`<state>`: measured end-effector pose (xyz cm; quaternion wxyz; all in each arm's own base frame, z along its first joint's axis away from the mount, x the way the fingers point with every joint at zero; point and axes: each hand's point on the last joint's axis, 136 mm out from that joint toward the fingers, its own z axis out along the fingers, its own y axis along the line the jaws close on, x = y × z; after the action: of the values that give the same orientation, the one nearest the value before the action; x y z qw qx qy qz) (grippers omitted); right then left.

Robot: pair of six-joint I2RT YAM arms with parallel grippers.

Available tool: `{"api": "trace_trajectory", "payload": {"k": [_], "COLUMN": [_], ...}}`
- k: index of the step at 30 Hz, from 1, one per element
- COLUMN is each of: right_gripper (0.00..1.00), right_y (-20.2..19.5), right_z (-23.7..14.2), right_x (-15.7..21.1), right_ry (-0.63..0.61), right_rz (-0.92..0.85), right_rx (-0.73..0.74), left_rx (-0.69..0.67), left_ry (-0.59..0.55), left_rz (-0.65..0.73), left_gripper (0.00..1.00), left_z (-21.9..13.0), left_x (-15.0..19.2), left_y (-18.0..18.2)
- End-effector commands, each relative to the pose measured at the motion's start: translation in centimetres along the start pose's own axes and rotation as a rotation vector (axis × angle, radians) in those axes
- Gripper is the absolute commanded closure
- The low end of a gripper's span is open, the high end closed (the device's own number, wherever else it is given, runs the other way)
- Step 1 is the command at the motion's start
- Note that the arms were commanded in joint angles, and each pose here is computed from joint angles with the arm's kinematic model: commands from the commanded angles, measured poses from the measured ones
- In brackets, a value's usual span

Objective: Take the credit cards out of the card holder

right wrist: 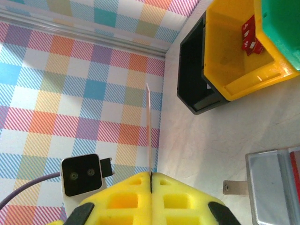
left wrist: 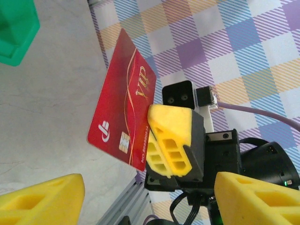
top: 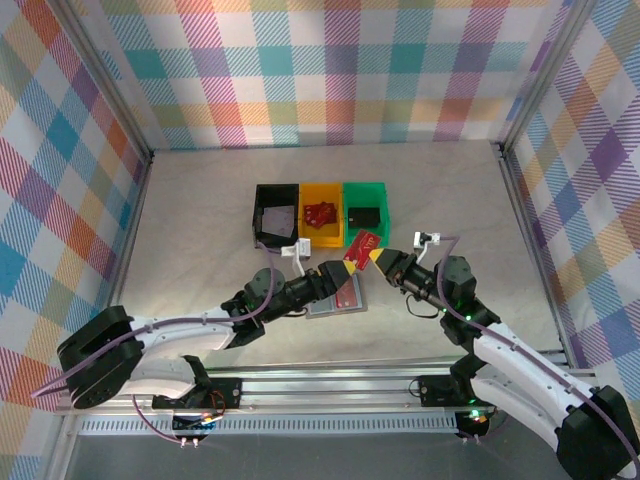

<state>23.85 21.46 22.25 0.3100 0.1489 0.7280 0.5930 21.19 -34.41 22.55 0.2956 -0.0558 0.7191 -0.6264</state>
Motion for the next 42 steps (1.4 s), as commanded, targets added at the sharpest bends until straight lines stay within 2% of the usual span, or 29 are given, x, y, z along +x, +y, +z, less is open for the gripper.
{"api": "trace_trajectory", "payload": {"k": [1, 15, 25, 30, 36, 39, 40, 42], "right_gripper": [1.0, 1.0, 1.0, 1.0, 1.0, 1.0, 0.99, 0.83], "right_y": [1.4, 1.0, 0.8, 0.5, 0.2, 0.1, 0.0, -0.3], "right_z": [0.0, 0.4, 0.5, 0.5, 0.5, 0.5, 0.4, 0.1], "right_x": [-0.3, 0.9, 1.4, 1.7, 2.0, 2.3, 2.4, 2.5], "right_ry": [-0.025, -0.014, 0.0, 0.006, 0.019, 0.039, 0.047, 0.063], "right_rz": [-0.021, -0.014, 0.002, 0.01, 0.009, -0.011, -0.021, -0.049], "right_rx": [-0.056, -0.049, -0.04, -0.026, -0.002, 0.024, 0.042, 0.086], "left_rx": [0.104, 0.129, 0.136, 0.126, 0.103, 0.069, 0.052, 0.014], "left_ry": [-0.038, -0.054, -0.069, -0.084, -0.083, -0.085, -0.083, -0.074], "left_rz": [-0.035, -0.048, -0.067, -0.068, -0.066, -0.064, -0.064, -0.058], "left_gripper": [0.29, 0.52, 0.74, 0.81, 0.99, 1.0, 1.0, 1.0], "left_z": [0.6, 1.4, 1.3, 1.1, 0.9, 0.7, 0.6, 0.2], "left_x": [-0.6, -0.8, -1.0, -1.2, -1.2, -1.2, -1.2, -1.2], "left_y": [-2.3, -2.5, -2.2, -2.0, -1.7, -1.1, -0.8, -0.2]}}
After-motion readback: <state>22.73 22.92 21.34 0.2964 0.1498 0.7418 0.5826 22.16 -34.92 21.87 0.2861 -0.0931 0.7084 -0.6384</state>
